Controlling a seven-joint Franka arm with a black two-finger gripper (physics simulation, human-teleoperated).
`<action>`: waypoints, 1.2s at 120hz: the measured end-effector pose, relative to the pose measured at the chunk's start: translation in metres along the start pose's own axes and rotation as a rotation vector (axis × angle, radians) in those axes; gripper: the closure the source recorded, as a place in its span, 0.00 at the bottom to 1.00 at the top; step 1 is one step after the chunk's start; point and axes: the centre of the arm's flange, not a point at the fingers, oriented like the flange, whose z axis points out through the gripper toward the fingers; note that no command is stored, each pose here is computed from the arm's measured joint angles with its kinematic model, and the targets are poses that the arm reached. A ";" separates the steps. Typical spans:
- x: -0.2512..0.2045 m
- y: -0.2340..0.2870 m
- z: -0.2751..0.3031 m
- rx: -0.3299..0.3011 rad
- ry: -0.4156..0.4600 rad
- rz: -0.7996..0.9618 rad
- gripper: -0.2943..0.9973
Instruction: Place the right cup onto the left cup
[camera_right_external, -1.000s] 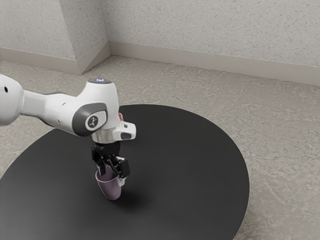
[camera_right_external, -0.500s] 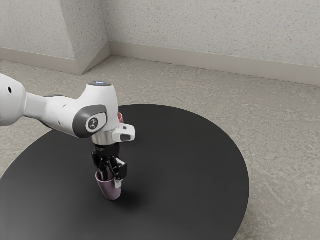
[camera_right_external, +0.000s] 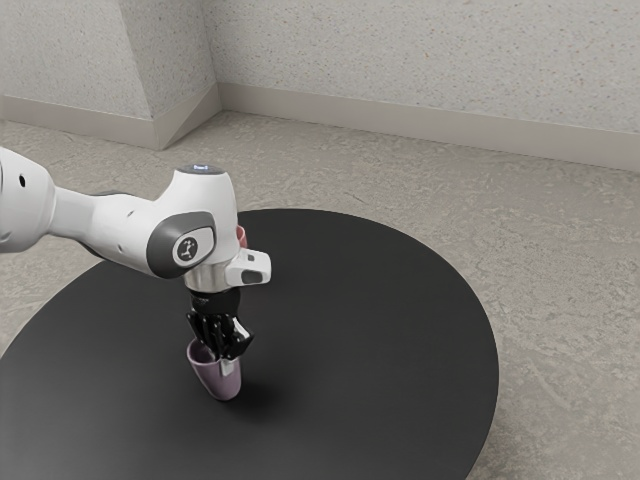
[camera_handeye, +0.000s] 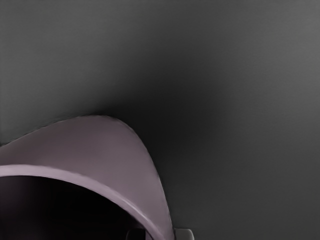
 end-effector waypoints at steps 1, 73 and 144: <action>0.000 0.000 0.000 0.000 0.000 0.000 0.78; -0.003 0.003 -0.096 0.048 0.089 0.008 0.83; 0.009 -0.093 -0.163 0.108 0.071 -0.118 0.84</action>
